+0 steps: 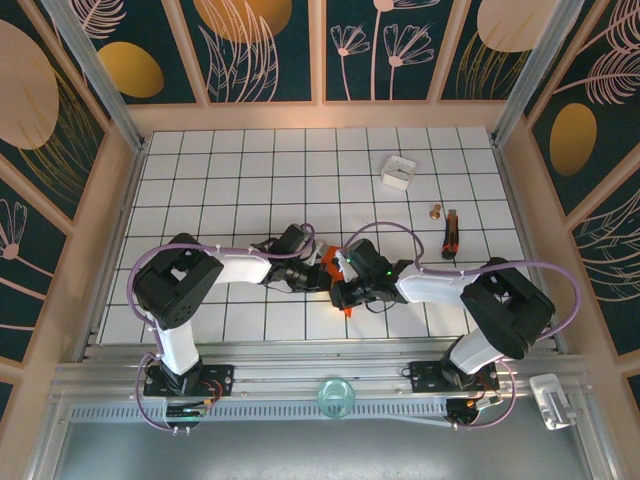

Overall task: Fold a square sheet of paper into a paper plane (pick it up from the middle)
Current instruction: Perform the third fold on the triangle at the bottom-center of the table.

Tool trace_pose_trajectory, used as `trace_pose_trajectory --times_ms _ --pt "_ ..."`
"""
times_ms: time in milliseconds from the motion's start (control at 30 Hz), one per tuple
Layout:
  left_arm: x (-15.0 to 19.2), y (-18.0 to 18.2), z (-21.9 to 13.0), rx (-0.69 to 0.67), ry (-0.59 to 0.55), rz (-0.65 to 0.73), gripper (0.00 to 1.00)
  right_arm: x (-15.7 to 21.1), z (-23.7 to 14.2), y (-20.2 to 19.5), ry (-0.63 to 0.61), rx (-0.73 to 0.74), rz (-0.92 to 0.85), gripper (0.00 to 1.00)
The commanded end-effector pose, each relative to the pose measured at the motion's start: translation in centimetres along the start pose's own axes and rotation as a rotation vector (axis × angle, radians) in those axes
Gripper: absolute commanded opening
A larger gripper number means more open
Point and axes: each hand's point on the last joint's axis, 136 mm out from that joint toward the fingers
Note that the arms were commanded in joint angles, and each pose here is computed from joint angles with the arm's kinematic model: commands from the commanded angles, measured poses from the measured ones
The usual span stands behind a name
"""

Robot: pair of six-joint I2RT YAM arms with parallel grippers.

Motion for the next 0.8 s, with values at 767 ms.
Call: trace_pose_trajectory --times_ms 767 --pt "2.9 7.3 1.0 -0.257 0.073 -0.069 0.00 5.8 -0.6 -2.9 0.141 0.096 0.054 0.00"
Point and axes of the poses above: each hand's point on the last joint's axis, 136 mm out from that joint toward the fingers, its own z axis out along the fingers, its own y axis along the line the jaws close on, x = y × z, and after that the axes turned 7 degrees about -z, right-handed
